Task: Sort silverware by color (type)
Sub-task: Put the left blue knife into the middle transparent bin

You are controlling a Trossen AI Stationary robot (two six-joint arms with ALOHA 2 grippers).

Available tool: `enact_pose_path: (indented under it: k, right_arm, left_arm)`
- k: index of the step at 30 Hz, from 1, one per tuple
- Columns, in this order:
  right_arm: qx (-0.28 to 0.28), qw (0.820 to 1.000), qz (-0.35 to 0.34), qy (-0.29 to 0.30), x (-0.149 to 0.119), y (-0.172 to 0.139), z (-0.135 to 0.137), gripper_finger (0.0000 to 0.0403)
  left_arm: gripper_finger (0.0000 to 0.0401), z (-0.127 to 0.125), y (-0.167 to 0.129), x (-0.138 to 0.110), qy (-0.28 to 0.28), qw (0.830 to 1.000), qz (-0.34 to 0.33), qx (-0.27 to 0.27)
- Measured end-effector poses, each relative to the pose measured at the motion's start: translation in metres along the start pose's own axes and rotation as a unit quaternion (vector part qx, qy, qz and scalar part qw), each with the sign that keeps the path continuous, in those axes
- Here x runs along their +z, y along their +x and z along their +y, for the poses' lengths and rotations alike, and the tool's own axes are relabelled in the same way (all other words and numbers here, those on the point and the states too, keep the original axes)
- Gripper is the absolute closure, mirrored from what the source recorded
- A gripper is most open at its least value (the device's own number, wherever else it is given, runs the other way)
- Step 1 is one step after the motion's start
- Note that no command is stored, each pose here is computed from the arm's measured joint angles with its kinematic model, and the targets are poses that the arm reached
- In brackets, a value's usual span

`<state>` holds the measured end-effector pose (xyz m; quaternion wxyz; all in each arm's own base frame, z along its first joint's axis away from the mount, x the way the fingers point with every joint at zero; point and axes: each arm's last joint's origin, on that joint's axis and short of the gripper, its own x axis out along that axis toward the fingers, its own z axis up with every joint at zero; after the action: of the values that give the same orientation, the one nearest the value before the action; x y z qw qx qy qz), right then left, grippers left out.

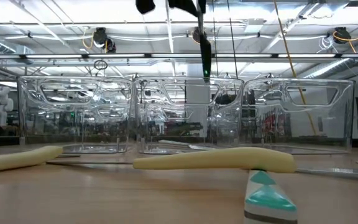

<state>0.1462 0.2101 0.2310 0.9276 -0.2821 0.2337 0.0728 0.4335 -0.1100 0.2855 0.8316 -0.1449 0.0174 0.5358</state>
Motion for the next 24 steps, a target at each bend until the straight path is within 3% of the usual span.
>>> enact_pose_path:
  k: [11,20,24]
  right_arm:
    - [0.001,0.999,0.006,-0.043,-0.001,0.000,0.000,0.0387]
    - [0.001,0.997,0.006,-0.072,-0.002,0.000,0.000,0.0387]
    - [0.002,0.997,0.009,-0.078,-0.002,0.000,0.000,0.0387]
  left_arm:
    - [0.0359,0.006,0.025,0.002,0.012,0.999,0.038,0.014]
    - [0.0344,0.006,0.045,-0.028,0.028,0.997,0.057,0.036]
    - [0.0341,0.006,0.047,-0.030,0.025,0.997,0.065,0.034]
